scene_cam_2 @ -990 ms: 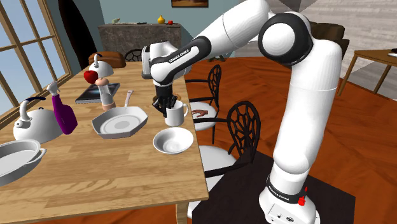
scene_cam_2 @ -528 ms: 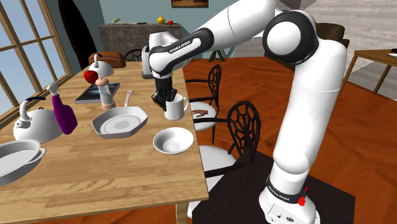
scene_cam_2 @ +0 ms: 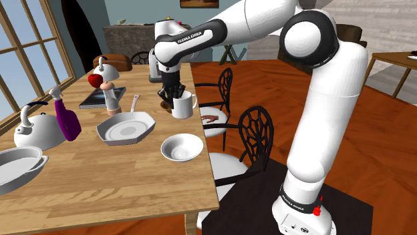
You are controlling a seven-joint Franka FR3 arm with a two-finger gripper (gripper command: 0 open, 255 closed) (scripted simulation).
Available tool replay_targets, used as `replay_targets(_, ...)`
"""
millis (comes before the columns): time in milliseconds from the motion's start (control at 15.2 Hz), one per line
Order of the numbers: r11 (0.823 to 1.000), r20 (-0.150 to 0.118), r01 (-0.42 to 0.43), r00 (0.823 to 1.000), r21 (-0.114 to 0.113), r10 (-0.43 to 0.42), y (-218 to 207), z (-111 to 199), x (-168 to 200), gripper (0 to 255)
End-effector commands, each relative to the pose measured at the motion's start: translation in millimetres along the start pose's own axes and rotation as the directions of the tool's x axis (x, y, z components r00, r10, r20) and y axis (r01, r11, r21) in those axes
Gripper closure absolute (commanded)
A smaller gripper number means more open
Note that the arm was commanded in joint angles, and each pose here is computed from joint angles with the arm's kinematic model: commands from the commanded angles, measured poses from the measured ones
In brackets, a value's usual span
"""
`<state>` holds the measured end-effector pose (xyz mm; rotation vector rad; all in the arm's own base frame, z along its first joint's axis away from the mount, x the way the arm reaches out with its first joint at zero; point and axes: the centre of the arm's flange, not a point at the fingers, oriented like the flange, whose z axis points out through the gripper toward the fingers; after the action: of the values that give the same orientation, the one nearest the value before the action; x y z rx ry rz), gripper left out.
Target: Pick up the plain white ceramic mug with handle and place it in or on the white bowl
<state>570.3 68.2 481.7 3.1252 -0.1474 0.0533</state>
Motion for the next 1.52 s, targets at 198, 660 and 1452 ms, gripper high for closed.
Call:
replay_targets(198, 1.0, 0.0, 0.0, 1.0, 0.0, 0.0, 1, -27, 1, 255)
replay_targets(660, 1.0, 0.0, 0.0, 1.0, 0.0, 0.0, -38, -45, -51, 255)
replay_targets(1452, 1.0, 0.0, 0.0, 1.0, 0.0, 0.0, -115, -56, -158, 255)
